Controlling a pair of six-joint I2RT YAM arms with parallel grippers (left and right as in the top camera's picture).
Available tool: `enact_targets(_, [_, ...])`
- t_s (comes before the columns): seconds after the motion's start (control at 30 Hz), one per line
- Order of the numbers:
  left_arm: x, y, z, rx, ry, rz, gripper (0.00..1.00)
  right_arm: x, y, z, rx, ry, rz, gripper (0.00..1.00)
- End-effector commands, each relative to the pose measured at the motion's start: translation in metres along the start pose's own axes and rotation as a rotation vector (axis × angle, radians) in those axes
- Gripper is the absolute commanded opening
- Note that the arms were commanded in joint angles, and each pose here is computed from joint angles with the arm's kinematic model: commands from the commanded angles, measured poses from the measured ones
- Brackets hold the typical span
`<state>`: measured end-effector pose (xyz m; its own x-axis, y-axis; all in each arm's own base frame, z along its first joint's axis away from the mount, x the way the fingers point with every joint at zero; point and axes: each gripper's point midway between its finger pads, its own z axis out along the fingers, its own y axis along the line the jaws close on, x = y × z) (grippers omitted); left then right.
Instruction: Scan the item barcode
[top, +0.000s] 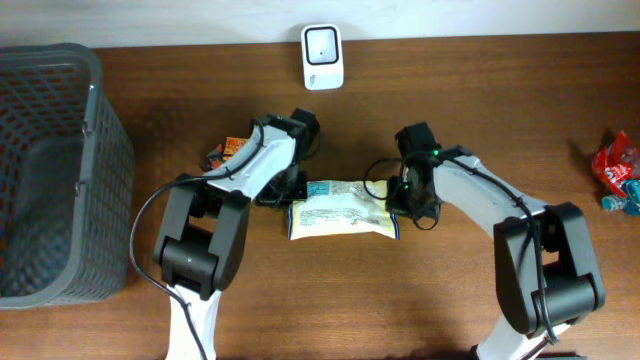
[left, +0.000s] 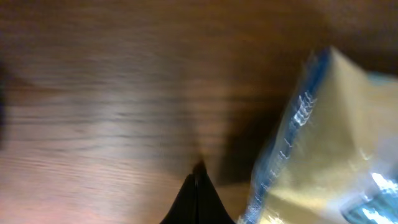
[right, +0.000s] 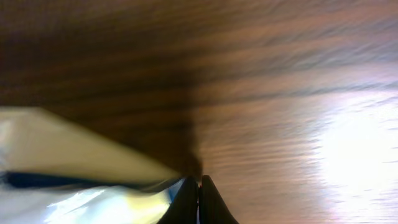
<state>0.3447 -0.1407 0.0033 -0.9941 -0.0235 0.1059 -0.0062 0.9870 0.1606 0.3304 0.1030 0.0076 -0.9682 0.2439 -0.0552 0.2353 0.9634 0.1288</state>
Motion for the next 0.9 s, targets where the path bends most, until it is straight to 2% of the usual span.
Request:
enact_targets(0.0, [-0.035, 0.027, -0.057, -0.063, -0.1, -0.078, 0.0, -0.047, -0.009, -0.045, 0.135, -0.134, -0.041, 0.11])
enact_targets(0.07, [-0.039, 0.02, -0.103, 0.014, -0.128, -0.073, 0.0, -0.043, 0.02, -0.079, 0.008, -0.055, -0.101, 0.12])
enact_targets(0.1, [-0.034, -0.002, -0.117, 0.14, -0.105, -0.021, 0.0, -0.031, 0.042, -0.088, -0.115, 0.007, -0.159, 0.11])
enact_targets(0.17, [-0.02, -0.041, -0.127, 0.345, -0.045, 0.092, 0.0, -0.006, 0.08, -0.097, -0.351, 0.115, -0.231, 0.04])
enact_targets(0.2, [-0.008, -0.057, -0.125, 0.415, 0.005, 0.125, 0.0, 0.005, 0.087, -0.093, -0.404, 0.157, -0.229, 0.04])
enact_targets(0.3, [-0.002, -0.054, -0.103, 0.347, 0.028, 0.134, 0.0, 0.034, 0.115, -0.079, -0.624, 0.246, -0.246, 0.04])
enact_targets(0.37, [-0.013, -0.027, -0.087, 0.271, 0.021, 0.035, 0.0, 0.042, 0.116, -0.056, -0.658, 0.269, -0.182, 0.04])
enact_targets(0.43, [-0.027, -0.004, -0.08, 0.281, 0.019, -0.038, 0.0, 0.05, 0.116, -0.036, -0.69, 0.265, -0.167, 0.04])
enact_targets(0.47, [-0.032, 0.005, -0.076, 0.287, 0.018, -0.065, 0.0, 0.052, 0.114, -0.028, -0.68, 0.255, -0.158, 0.04])
enact_targets(0.5, [-0.033, 0.013, -0.071, 0.299, 0.033, -0.09, 0.0, 0.048, 0.1, -0.012, -0.582, 0.229, -0.108, 0.04])
enact_targets(0.57, [-0.03, 0.02, -0.064, 0.295, 0.058, -0.108, 0.0, 0.033, 0.039, 0.017, -0.201, 0.121, -0.003, 0.04])
enact_targets(0.6, [-0.027, 0.021, -0.06, 0.291, 0.07, -0.107, 0.0, 0.029, 0.015, 0.02, -0.071, 0.09, 0.004, 0.04])
enact_targets(0.7, [-0.024, 0.011, -0.056, 0.325, 0.081, -0.08, 0.0, 0.017, 0.009, 0.013, -0.037, 0.054, -0.066, 0.04])
enact_targets(0.87, [-0.002, -0.046, -0.082, 0.621, 0.11, 0.196, 0.0, -0.008, 0.04, -0.042, -0.104, 0.056, -0.138, 0.04])
